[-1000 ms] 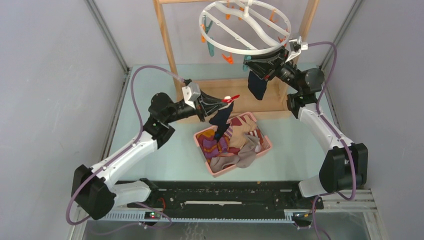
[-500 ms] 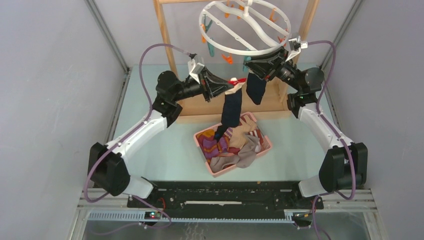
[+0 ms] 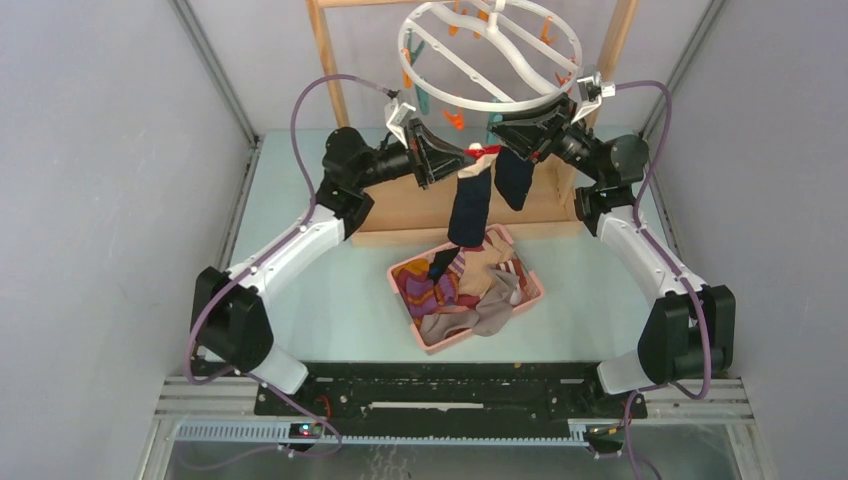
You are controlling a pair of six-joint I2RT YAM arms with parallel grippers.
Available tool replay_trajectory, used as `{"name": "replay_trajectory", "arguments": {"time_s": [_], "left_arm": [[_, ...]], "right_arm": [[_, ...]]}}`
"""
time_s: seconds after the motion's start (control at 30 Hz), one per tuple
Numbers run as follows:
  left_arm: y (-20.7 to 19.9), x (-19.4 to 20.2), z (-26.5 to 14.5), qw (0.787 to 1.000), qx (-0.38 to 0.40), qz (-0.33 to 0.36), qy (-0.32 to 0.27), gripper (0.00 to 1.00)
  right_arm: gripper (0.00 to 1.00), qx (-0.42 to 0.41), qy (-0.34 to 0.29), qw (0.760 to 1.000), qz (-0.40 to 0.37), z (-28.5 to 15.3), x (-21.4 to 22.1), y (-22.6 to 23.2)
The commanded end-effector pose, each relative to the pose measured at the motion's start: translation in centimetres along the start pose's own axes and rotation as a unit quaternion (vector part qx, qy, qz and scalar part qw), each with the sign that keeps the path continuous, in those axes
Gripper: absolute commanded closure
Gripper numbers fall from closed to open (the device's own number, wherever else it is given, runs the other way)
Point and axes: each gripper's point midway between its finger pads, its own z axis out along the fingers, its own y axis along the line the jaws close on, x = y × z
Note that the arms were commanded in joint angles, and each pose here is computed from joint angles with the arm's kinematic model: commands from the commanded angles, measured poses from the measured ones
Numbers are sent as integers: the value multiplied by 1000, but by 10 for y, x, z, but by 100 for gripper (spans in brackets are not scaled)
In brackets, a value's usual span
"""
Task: Clip the socks to the hanger
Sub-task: Open the clamp at the hanger, then clamp the sock onto the hanger.
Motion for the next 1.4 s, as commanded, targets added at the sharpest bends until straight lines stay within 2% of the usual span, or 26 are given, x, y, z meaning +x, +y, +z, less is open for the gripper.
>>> {"name": "replay_trajectory", "arguments": {"time_s": [0.0,0.77,1.37], "left_arm": [[-5,-30,4,999,10,15,-29,100],[4,-39,7,1000,-7,-5,-30,100],[-4,-52,13,996,27,-53,-70,100]], "right_arm": [[100,-15,-12,1000,-18,3,-18,9],[100,-18,-5,1000,-19,8,-15,10],[100,-25,-2,999,-25,10,-13,15]]}}
